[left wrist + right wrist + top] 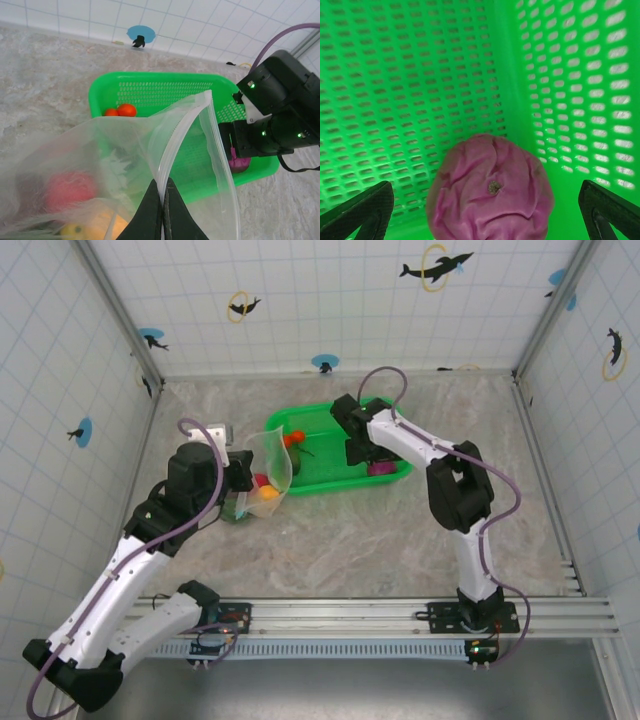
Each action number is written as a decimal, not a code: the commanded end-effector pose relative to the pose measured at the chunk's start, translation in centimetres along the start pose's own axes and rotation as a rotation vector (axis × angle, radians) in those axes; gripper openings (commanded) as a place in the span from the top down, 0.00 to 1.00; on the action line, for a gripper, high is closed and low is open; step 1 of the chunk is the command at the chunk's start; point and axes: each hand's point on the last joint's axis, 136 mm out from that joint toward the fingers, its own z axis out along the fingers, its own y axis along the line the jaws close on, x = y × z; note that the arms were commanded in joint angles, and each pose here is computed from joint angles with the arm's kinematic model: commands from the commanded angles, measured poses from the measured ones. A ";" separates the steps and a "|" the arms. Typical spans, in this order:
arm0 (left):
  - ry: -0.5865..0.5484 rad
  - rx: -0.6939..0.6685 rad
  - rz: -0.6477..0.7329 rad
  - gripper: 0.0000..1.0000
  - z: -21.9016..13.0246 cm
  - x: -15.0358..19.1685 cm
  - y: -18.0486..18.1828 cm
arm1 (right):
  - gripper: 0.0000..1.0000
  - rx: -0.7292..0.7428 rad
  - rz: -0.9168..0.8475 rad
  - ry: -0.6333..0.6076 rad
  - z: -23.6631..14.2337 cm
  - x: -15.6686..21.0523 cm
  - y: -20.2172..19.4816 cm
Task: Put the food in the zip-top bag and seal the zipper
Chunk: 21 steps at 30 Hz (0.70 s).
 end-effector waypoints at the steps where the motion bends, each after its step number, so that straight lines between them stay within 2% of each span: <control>1: -0.022 0.003 0.024 1.00 -0.2 -0.5 -0.1 | 0.03 0.002 0.005 0.049 2.0 1.1 -0.3; 7: -0.014 -0.004 0.022 1.00 0.2 0.1 0.2 | 0.07 -0.069 0.005 0.041 3.2 1.1 0.9; 11: -0.010 0.004 0.016 1.00 0.4 0.0 -0.1 | 0.15 -0.109 0.007 0.052 4.2 1.0 1.6; 14: -0.025 -0.004 0.014 1.00 0.0 -0.3 0.1 | 0.20 -0.108 -0.006 0.008 4.3 0.5 1.5; 18: -0.016 -0.001 0.011 1.00 0.0 -0.2 0.0 | 0.31 -0.126 0.009 -0.008 4.5 0.6 0.9; 20: -0.014 -0.002 0.008 1.00 0.1 0.0 0.0 | 0.43 -0.129 0.009 -0.002 4.5 0.7 0.7; 21: -0.014 -0.003 0.005 1.00 0.1 0.0 0.1 | 0.44 -0.126 0.011 -0.003 4.5 0.8 0.4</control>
